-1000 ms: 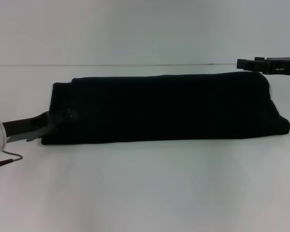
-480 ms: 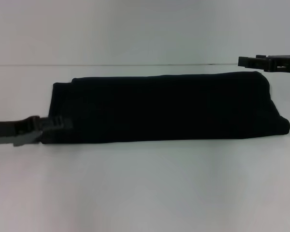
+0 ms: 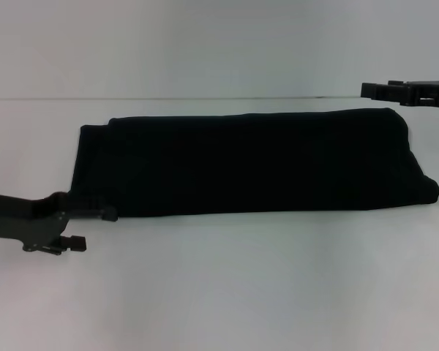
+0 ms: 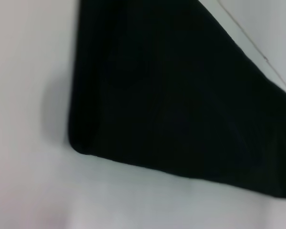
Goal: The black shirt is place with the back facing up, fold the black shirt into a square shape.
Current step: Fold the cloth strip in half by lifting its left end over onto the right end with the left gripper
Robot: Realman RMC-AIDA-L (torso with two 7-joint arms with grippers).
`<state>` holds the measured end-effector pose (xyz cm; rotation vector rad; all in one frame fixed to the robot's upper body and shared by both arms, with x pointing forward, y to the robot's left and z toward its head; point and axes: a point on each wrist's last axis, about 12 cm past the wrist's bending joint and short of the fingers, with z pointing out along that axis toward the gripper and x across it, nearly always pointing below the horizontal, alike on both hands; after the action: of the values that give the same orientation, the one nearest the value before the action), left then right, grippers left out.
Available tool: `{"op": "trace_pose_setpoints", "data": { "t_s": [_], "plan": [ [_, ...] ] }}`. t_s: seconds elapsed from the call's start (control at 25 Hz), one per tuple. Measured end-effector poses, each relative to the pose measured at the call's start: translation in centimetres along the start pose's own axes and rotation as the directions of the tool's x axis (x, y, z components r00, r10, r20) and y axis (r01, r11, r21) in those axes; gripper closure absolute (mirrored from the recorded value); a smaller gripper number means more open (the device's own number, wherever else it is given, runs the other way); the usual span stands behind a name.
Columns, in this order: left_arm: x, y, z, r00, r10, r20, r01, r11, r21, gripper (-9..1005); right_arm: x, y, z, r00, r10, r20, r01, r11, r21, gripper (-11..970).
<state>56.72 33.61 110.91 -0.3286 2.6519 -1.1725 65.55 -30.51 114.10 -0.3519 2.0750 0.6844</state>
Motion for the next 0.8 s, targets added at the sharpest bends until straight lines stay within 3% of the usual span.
{"op": "trace_pose_setpoints", "data": {
  "t_s": [0.36,0.8],
  "plan": [
    [-0.4,1.4,1.0,0.978,-0.186,0.094,0.188,0.982,-0.008,62,-0.1,0.1,0.1,1.000,0.001,0.002,-0.001,1.000,-0.004,225],
    [-1.1,2.0,1.1,0.937,-0.301,0.176,0.303,0.953,0.020,62,-0.2,0.1,0.1,1.000,0.001,0.007,-0.001,1.000,-0.001,225]
  ]
}}
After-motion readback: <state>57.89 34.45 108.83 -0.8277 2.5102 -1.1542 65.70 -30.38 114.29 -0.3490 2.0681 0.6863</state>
